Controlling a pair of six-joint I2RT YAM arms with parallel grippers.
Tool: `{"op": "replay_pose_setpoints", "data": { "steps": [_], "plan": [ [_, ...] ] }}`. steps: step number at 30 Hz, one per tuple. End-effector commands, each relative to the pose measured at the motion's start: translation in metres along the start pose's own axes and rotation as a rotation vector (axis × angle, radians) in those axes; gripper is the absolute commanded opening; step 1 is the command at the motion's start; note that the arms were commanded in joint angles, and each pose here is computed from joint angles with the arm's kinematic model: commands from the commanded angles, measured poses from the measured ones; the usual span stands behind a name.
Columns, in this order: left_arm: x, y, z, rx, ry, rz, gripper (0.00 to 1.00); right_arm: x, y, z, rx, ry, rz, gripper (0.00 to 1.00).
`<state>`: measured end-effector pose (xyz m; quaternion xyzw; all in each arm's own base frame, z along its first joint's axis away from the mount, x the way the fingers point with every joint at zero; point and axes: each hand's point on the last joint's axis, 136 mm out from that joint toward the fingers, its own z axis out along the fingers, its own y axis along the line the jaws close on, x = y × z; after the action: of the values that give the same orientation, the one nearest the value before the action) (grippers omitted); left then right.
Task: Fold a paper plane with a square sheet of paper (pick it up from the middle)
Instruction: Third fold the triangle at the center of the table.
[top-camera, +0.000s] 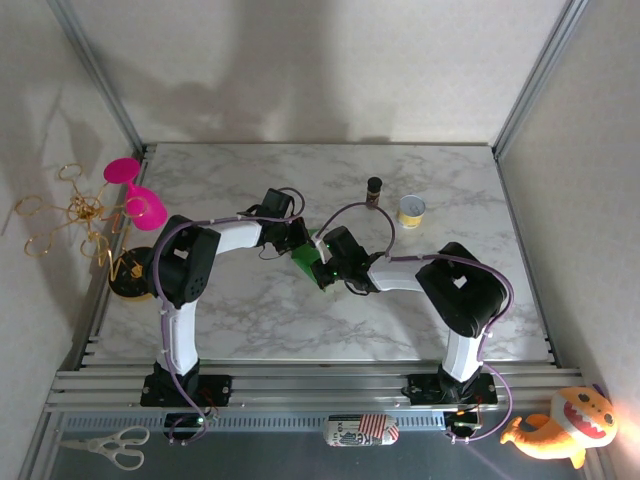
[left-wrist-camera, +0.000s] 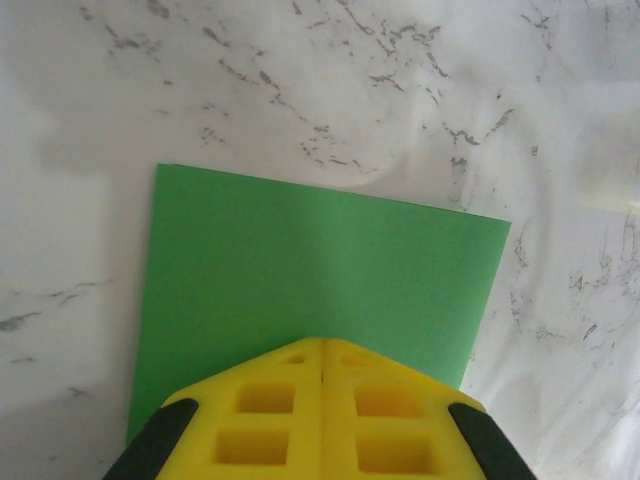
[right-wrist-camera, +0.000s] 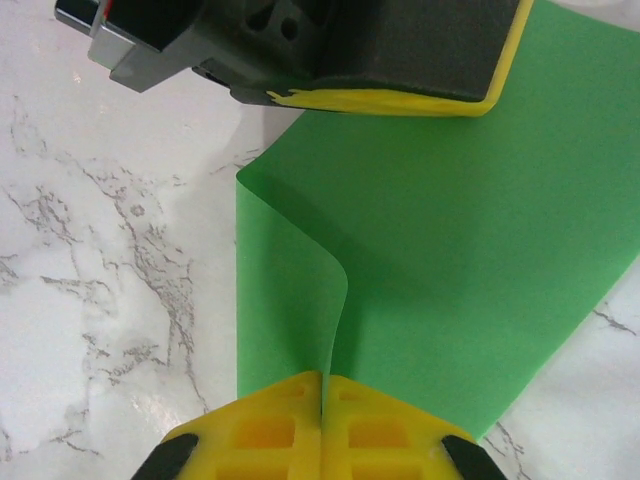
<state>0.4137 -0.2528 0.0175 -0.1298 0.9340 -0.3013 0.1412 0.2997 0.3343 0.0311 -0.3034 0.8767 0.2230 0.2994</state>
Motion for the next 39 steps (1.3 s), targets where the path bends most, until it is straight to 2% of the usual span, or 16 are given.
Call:
{"op": "replay_pose_setpoints", "data": {
  "steps": [1,27,30,34,39],
  "plan": [
    [0.028,0.026,0.016,-0.084,0.092,-0.005,0.0,0.0,-0.007,0.005,0.028,0.015,0.02,0.03],
    [0.023,0.017,0.01,-0.066,0.072,-0.004,0.01,0.013,-0.013,0.012,0.049,0.064,0.03,0.03],
    [0.014,0.006,0.0,-0.04,0.043,-0.008,0.04,0.017,-0.014,0.012,0.052,0.076,0.032,0.02],
    [-0.003,-0.01,-0.02,0.016,-0.021,-0.044,0.12,0.021,-0.014,0.013,0.049,0.087,0.033,0.02],
    [-0.015,-0.001,-0.05,0.064,-0.099,-0.141,0.17,0.023,-0.013,0.011,0.04,0.086,0.04,0.01]
  ]
}}
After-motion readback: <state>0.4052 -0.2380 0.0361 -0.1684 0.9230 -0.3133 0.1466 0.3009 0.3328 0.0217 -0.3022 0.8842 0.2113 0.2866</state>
